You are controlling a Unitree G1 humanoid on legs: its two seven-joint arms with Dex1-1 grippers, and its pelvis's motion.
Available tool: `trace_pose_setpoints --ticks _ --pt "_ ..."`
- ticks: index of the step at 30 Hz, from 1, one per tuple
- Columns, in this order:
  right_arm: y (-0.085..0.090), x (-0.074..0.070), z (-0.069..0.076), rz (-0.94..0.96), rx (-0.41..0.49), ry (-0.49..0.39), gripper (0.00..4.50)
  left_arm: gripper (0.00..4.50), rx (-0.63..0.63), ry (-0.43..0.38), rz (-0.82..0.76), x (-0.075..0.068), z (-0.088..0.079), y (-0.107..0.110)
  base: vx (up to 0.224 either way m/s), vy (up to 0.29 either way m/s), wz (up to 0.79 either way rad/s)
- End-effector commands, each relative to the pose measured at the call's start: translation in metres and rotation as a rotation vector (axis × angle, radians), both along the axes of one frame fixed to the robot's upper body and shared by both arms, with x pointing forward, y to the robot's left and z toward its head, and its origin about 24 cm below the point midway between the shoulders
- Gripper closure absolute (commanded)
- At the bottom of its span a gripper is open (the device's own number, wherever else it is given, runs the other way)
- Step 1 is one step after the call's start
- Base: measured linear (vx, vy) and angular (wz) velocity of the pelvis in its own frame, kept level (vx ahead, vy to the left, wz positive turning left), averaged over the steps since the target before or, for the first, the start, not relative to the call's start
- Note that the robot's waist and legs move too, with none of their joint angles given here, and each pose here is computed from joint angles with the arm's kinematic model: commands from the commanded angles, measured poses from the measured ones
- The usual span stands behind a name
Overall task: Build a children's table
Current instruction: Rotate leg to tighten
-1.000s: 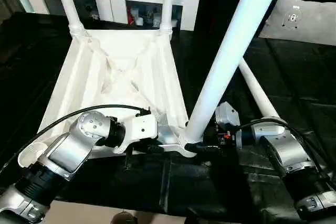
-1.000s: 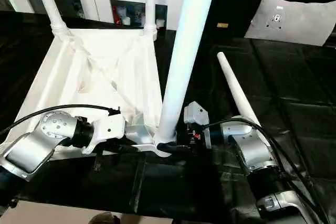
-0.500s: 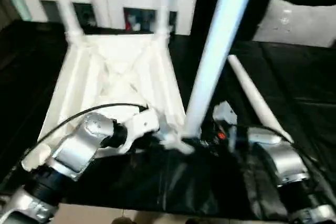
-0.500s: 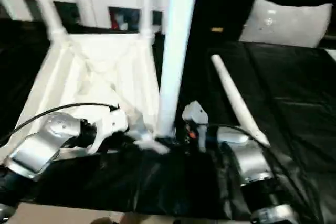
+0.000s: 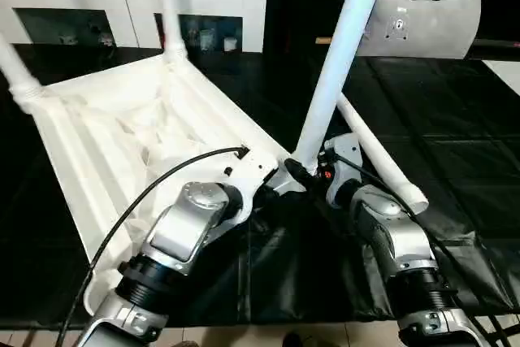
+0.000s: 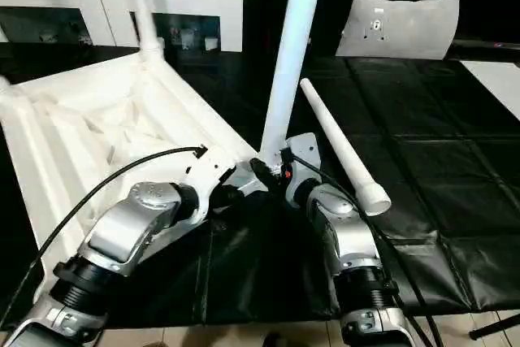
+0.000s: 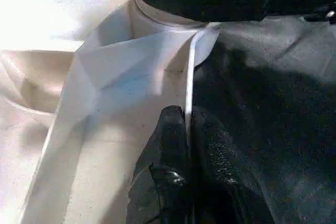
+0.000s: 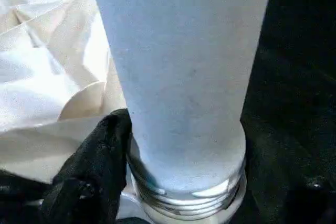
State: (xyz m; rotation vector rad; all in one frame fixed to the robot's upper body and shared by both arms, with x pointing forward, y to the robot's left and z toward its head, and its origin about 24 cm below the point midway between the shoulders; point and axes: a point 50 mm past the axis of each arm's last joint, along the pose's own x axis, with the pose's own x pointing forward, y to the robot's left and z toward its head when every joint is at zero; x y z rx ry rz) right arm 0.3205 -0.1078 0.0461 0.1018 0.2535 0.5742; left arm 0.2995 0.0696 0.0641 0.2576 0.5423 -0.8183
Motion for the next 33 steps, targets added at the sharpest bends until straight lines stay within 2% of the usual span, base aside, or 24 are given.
trace_pose_setpoints --ticks 1,3,5,9,11,15,19,21,25,26,30,33 --pt "0.034 -0.014 -0.018 0.121 0.07 0.115 0.99 4.5 -0.058 -0.156 -0.06 0.007 0.036 -0.016 0.0 0.0 0.0" --pt "0.031 -0.012 -0.018 0.101 0.076 0.116 0.6 4.5 -0.04 -0.154 -0.061 0.007 0.034 -0.011 0.0 0.0 0.0" --pt "0.029 -0.012 -0.016 0.11 0.084 0.098 0.56 4.5 -0.024 -0.154 -0.067 0.007 0.032 -0.005 0.0 0.0 0.0" --pt "0.009 -0.018 -0.005 0.196 0.102 0.019 0.1 4.5 0.007 -0.149 -0.135 0.005 0.03 0.009 0.0 0.0 0.0" --pt "0.001 -0.022 -0.002 0.228 0.098 -0.001 0.05 4.5 0.021 -0.148 -0.173 0.004 0.029 0.013 0.0 0.0 0.0" --pt "-0.018 -0.03 0.002 0.319 0.035 -0.047 0.05 4.5 0.029 -0.133 -0.267 -0.002 0.024 0.019 0.0 0.0 0.0" --pt "-0.041 -0.034 0.016 0.433 0.002 -0.075 0.05 4.5 0.018 -0.107 -0.404 -0.01 0.02 0.028 0.0 0.0 0.0" --pt "-0.046 -0.033 0.021 0.475 -0.03 -0.09 0.05 4.5 0.023 -0.1 -0.452 -0.012 0.019 0.03 0.0 0.0 0.0" --pt "-0.051 -0.031 0.029 0.557 -0.101 -0.124 0.05 4.5 0.014 -0.082 -0.547 -0.018 0.017 0.033 0.0 0.0 0.0" --pt "-0.051 -0.03 0.031 0.611 -0.153 -0.145 0.05 4.5 0.025 -0.075 -0.614 -0.022 0.014 0.035 0.0 0.0 0.0" --pt "-0.046 -0.032 0.03 0.744 -0.242 -0.164 0.05 4.5 0.062 -0.065 -0.703 -0.026 0.008 0.041 0.0 0.0 0.0" --pt "-0.044 -0.032 0.029 0.814 -0.24 -0.144 0.05 4.5 0.087 -0.06 -0.747 -0.028 0.007 0.044 0.0 0.0 0.0"
